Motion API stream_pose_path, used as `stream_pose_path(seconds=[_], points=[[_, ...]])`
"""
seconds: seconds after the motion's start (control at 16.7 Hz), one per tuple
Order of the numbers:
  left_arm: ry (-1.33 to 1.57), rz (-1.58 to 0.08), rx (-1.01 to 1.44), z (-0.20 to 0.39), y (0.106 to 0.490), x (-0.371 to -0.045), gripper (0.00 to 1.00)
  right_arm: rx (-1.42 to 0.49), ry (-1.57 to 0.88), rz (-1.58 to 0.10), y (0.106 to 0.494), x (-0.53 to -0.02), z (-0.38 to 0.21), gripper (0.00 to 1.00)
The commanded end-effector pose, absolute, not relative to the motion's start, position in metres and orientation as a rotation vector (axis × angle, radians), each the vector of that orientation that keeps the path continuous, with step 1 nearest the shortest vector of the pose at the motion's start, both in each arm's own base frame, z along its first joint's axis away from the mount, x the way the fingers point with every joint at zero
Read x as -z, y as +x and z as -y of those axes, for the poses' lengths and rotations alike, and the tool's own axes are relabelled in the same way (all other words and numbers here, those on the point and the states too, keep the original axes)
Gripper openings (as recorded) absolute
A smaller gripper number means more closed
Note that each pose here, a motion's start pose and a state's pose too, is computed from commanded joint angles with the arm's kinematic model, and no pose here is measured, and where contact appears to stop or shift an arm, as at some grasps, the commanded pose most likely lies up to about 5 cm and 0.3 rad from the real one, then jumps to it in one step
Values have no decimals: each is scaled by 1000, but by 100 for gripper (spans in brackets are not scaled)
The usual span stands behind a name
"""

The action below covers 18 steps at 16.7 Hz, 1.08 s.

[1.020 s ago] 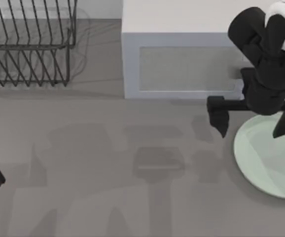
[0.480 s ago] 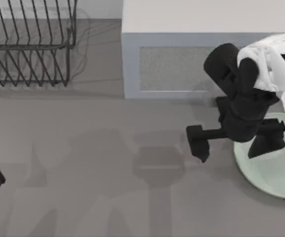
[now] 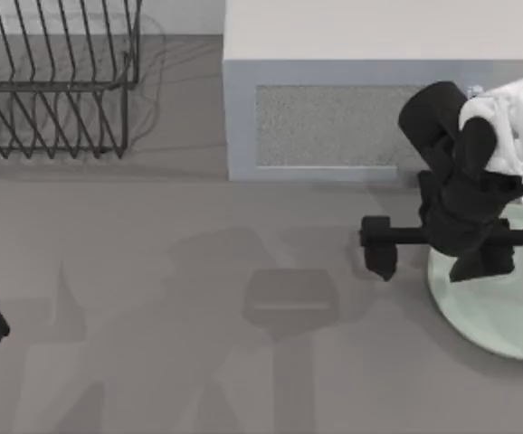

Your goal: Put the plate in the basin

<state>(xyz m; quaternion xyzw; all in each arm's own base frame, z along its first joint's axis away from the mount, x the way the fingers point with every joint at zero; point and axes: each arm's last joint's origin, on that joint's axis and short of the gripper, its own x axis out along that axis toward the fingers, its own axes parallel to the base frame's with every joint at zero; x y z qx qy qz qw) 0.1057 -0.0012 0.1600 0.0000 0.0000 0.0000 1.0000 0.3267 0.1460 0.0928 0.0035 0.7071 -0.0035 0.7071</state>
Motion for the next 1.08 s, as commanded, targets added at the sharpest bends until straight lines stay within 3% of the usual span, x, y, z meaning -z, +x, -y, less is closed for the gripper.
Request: stream_pose_path(seconds=[0.12, 0.9, 1.08], points=[[0, 0, 0, 1, 106, -160, 100, 8, 8, -1571, 327, -93, -146, 100], [0, 0, 0, 1, 106, -160, 100, 8, 8, -1571, 327, -93, -146, 2], [0, 0, 0, 1, 106, -160, 100, 8, 8, -1571, 327, -93, -146, 0]])
